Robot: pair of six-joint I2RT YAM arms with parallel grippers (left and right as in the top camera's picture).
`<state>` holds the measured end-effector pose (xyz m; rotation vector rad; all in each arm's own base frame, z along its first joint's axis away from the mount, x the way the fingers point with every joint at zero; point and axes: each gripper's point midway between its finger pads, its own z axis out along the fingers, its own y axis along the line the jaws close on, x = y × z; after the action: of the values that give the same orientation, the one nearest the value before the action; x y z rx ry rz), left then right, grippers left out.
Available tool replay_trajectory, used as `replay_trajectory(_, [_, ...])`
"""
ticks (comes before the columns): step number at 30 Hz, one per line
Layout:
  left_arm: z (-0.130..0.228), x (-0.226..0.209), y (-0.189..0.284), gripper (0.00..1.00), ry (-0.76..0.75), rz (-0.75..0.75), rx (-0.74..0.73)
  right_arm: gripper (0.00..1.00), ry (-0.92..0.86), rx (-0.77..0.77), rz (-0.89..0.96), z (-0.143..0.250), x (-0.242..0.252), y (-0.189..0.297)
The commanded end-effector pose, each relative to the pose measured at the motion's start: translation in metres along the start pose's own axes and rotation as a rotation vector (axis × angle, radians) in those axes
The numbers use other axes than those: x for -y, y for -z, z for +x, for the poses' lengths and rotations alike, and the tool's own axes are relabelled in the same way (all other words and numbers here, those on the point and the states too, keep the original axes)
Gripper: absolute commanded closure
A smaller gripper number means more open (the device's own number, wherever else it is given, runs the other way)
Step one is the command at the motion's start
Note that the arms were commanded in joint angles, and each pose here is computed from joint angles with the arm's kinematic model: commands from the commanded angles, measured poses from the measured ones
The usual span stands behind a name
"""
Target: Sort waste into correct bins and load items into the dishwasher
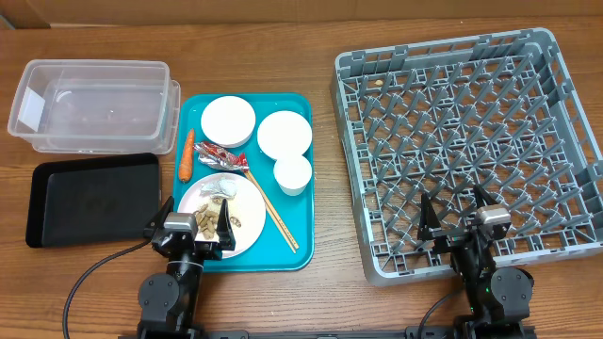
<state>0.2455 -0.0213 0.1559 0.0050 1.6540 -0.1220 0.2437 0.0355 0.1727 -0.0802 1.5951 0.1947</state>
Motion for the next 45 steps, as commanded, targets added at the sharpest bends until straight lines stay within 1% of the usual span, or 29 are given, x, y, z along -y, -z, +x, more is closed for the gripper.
replay_trajectory(1, [0.000, 0.001, 0.000, 0.00, -0.003, 0.008, 0.006, 0.00, 0.004, 0.003, -0.003, 0.002, 0.000, 0.000])
replay_trajectory(24, [-0.001, -0.001, 0.000, 0.00, -0.003, -0.003, 0.009, 0.00, 0.003, 0.003, -0.014, 0.002, -0.002, 0.000])
replay_trajectory(26, [-0.001, 0.000, 0.000, 0.00, 0.022, 0.001, 0.007, 0.00, 0.000, 0.007, -0.015, 0.001, -0.002, 0.000])
replay_trajectory(28, [0.000, 0.000, 0.000, 0.00, 0.079, 0.000, 0.006, 0.00, -0.100, -0.001, -0.014, 0.001, -0.002, 0.000])
replay_trajectory(31, [-0.006, 0.000, 0.002, 0.00, 0.080, 0.001, 0.011, 0.00, -0.131, -0.017, -0.012, -0.008, -0.003, 0.004])
replay_trajectory(33, [-0.017, -0.002, 0.007, 0.00, 0.080, -0.018, -0.006, 0.00, -0.134, -0.045, -0.002, -0.023, -0.004, 0.010])
replay_trajectory(35, [-0.029, -0.008, 0.013, 0.00, 0.078, -0.060, -0.036, 0.00, -0.140, -0.101, 0.011, -0.030, -0.004, 0.014])
replay_trajectory(37, [-0.039, -0.007, 0.015, 0.00, 0.077, -0.063, -0.067, 0.00, -0.145, -0.153, 0.018, -0.035, -0.004, 0.016])
replay_trajectory(39, [-0.053, -0.006, 0.016, 0.00, 0.073, -0.072, -0.137, 0.00, -0.157, -0.261, 0.033, -0.046, -0.005, 0.016])
replay_trajectory(41, [-0.061, -0.005, 0.011, 0.00, 0.066, -0.084, -0.252, 0.00, -0.166, -0.351, 0.045, -0.051, -0.006, 0.014])
replay_trajectory(42, [-0.067, -0.004, 0.004, 0.00, 0.063, -0.091, -0.335, 0.00, -0.176, -0.455, 0.059, -0.053, -0.005, 0.011])
replay_trajectory(45, [-0.080, -0.001, -0.010, 0.00, 0.060, -0.098, -0.515, 0.00, -0.192, -0.633, 0.084, -0.055, -0.005, 0.006])
